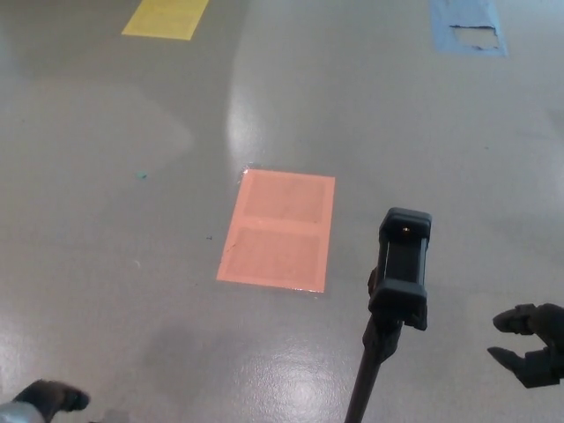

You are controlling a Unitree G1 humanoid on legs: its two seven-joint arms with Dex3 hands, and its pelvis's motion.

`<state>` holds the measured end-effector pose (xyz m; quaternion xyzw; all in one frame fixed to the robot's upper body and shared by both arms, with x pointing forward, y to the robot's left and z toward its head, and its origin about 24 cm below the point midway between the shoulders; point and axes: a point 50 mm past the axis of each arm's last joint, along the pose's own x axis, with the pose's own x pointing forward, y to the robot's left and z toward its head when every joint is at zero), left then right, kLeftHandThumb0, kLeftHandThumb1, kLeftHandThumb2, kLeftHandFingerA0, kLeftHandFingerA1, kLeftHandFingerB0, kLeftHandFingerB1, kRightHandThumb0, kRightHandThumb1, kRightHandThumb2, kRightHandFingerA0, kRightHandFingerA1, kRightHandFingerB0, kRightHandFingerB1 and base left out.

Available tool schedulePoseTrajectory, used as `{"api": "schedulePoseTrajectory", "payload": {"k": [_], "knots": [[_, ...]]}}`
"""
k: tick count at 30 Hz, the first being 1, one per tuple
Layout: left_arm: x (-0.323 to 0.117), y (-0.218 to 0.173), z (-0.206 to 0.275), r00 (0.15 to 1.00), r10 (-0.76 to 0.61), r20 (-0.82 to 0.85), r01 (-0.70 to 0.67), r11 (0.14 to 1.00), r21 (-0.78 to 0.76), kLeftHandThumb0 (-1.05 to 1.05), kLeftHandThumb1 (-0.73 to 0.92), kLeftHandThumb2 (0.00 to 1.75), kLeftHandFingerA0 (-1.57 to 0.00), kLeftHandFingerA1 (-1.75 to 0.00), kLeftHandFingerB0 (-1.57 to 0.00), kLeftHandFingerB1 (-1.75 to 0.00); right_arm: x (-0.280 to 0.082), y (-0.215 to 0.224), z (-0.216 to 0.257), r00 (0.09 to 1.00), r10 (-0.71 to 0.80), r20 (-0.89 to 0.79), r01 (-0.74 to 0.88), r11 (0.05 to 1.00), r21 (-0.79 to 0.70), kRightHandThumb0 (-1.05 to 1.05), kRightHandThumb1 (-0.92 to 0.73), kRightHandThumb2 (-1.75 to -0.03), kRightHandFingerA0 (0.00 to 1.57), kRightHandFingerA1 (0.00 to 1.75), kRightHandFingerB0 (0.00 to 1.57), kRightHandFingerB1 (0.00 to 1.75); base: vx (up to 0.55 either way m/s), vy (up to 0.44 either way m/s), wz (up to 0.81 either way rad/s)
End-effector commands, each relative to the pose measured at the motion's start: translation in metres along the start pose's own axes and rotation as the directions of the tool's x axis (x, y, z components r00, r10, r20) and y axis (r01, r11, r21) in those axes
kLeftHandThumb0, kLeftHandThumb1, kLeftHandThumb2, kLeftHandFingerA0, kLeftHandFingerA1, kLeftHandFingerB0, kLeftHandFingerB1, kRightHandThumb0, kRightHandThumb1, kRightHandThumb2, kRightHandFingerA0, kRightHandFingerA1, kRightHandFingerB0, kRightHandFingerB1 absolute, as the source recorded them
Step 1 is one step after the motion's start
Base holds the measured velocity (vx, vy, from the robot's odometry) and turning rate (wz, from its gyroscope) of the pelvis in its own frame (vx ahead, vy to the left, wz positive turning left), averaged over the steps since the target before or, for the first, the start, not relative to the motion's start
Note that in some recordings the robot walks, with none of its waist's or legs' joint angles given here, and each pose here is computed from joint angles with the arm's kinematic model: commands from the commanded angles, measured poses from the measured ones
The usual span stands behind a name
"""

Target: The robot uses its left hand to grab the top of a phone stand kept on the floor and rotates it anti-clockwise

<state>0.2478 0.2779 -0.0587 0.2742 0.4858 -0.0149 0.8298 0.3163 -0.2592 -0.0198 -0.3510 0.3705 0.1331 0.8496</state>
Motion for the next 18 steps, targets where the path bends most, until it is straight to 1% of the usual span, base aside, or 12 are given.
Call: {"api": "schedulePoseTrajectory", "payload": {"k": [1,2,5,6,7,9,10,11,12,13,14,18], "knots": [[0.0,0.039,-0.032,0.986,0.119,0.119,-0.156,0.913,0.377,-0.21,0.56,0.58,-0.7,-0.84,-0.19,-0.29,-0.001,0.028,-0.046,0.997,0.022,-0.077,-0.015,0.996,0.087,-0.58,-0.66,-0.89,0.28,0.51,0.04,0.3,0.0,0.0,0.0],[0.0,0.038,-0.034,0.987,0.116,0.116,-0.151,0.916,0.371,-0.21,0.58,0.58,-0.67,-0.88,-0.18,-0.29,-0.001,0.03,-0.049,0.996,0.025,-0.082,-0.018,0.996,0.093,-0.58,-0.66,-0.89,0.28,0.51,0.04,0.31,0.0,0.0,0.0],[0.001,0.037,-0.035,0.989,0.108,0.103,-0.139,0.924,0.358,-0.21,0.58,0.58,-0.65,-0.92,-0.18,-0.28,-0.002,0.032,-0.053,0.996,0.031,-0.083,-0.023,0.995,0.099,-0.59,-0.66,-0.89,0.28,0.52,0.05,0.31,0.0,0.0,0.0],[0.001,0.037,-0.035,0.989,0.103,0.105,-0.134,0.927,0.352,-0.13,0.42,0.89,-0.67,-0.83,-0.06,-0.45,-0.002,0.033,-0.054,0.996,0.033,-0.081,-0.025,0.995,0.101,-0.58,-0.66,-0.89,0.29,0.52,0.05,0.31,0.0,0.0,0.0],[0.001,0.037,-0.034,0.989,0.103,0.11,-0.136,0.927,0.351,-0.2,0.58,0.59,-0.63,-0.89,-0.18,-0.28,-0.002,0.033,-0.054,0.996,0.033,-0.08,-0.025,0.995,0.101,-0.51,-0.8,-0.66,0.36,0.45,0.11,0.21,0.0,0.0,0.0],[0.001,0.038,-0.034,0.988,0.107,0.115,-0.142,0.925,0.352,-0.2,0.58,0.59,-0.63,-0.89,-0.18,-0.28,-0.002,0.033,-0.054,0.996,0.032,-0.08,-0.024,0.995,0.1,-0.51,-0.8,-0.66,0.36,0.45,0.11,0.21,0.0,0.0,0.0],[0.001,0.037,-0.034,0.987,0.106,0.118,-0.141,0.926,0.35,-0.21,0.59,0.59,-0.63,-0.95,-0.17,-0.28,-0.003,0.034,-0.055,0.996,0.032,-0.081,-0.025,0.995,0.092,-0.52,-0.79,-0.66,0.36,0.45,0.11,0.2,0.0,0.0,0.0],[0.001,0.037,-0.034,0.987,0.104,0.121,-0.14,0.926,0.349,-0.21,0.59,0.59,-0.63,-0.95,-0.17,-0.28,-0.003,0.034,-0.055,0.996,0.032,-0.082,-0.025,0.996,0.087,-0.52,-0.79,-0.66,0.36,0.45,0.11,0.2,0.0,0.0,0.0],[0.001,0.037,-0.034,0.987,0.104,0.12,-0.14,0.926,0.35,-0.2,0.6,0.58,-0.62,-0.99,-0.16,-0.28,-0.003,0.034,-0.056,0.996,0.032,-0.085,-0.025,0.996,0.081,-0.59,-0.66,-0.9,0.33,0.54,0.06,0.31,0.0,0.0,0.0],[0.002,0.037,-0.034,0.988,0.104,0.118,-0.139,0.926,0.351,-0.2,0.6,0.58,-0.62,-0.99,-0.16,-0.28,-0.003,0.034,-0.057,0.996,0.032,-0.089,-0.025,0.997,0.077,-0.59,-0.66,-0.9,0.33,0.54,0.06,0.31,0.0,0.0,0.0],[0.001,0.037,-0.034,0.987,0.102,0.123,-0.14,0.926,0.351,-0.19,0.6,0.58,-0.63,-0.98,-0.16,-0.27,-0.003,0.034,-0.057,0.995,0.033,-0.091,-0.026,0.997,0.076,-0.53,-0.82,-0.64,0.37,0.44,0.1,0.24,0.0,0.0,0.0],[0.001,0.041,-0.029,0.984,0.104,0.142,-0.148,0.928,0.342,-0.21,0.59,0.58,-0.64,-0.98,-0.17,-0.28,-0.002,0.034,-0.055,0.996,0.032,-0.086,-0.024,0.996,0.092,-0.52,-0.79,-0.65,0.36,0.44,0.11,0.21,0.0,0.0,0.0]]}}
